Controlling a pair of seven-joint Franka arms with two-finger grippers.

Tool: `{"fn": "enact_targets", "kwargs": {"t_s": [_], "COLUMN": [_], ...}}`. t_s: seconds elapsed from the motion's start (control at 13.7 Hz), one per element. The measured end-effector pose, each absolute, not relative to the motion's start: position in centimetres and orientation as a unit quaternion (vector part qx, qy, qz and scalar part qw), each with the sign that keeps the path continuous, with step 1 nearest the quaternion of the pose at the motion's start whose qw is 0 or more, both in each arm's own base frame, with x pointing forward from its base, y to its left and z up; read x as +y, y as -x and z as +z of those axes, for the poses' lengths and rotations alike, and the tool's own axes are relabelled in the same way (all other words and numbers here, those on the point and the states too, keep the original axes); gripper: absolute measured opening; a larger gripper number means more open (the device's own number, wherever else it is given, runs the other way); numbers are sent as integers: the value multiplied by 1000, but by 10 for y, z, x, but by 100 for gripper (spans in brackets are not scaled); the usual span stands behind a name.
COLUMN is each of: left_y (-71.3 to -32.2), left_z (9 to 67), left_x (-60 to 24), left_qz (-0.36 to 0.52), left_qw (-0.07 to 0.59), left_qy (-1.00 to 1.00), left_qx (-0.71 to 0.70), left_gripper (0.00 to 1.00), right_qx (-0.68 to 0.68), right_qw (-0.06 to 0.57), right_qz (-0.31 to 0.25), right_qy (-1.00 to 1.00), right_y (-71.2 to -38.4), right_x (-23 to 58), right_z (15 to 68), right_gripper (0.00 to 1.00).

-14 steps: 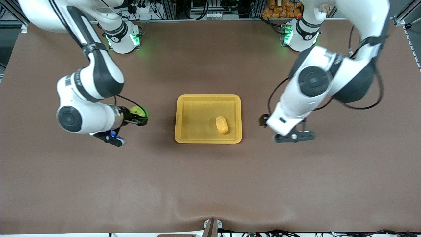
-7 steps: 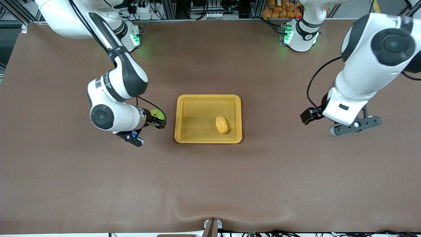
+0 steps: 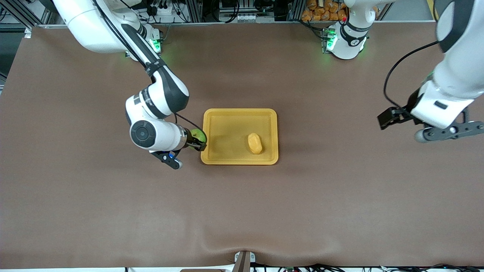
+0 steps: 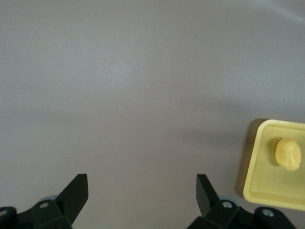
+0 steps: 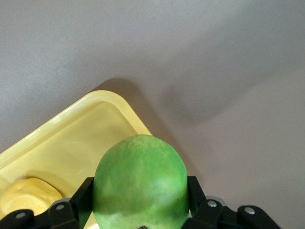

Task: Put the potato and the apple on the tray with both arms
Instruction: 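Lift the left gripper away while the right gripper carries the apple toward the tray, then lower the apple onto the tray beside the potato and open the right gripper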

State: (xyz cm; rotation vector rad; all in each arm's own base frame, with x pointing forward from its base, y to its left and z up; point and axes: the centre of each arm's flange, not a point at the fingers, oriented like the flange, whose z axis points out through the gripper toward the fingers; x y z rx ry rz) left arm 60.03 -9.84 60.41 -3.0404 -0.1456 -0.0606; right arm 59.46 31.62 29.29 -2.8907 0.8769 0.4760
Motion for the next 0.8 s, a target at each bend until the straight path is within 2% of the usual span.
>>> {"fn": "enact_targets", "kwargs": {"t_s": [0.36,0.8], "left_y": [-584,-565], "left_z": [622,643], "left_x": [-67,-67], "left_qz": [3,5], "left_qw": [54,64], "left_qy": [998,997], "left_qx": [-32,-37], "left_gripper": [100,100], "right_qx": [313,316], "right_qw": [51,39], "right_qz": [145,158], "right_qy": [937,935], "right_y": [-583,-570], "right_x": [356,372], "right_z": [254,215], "right_gripper": [81,81]}}
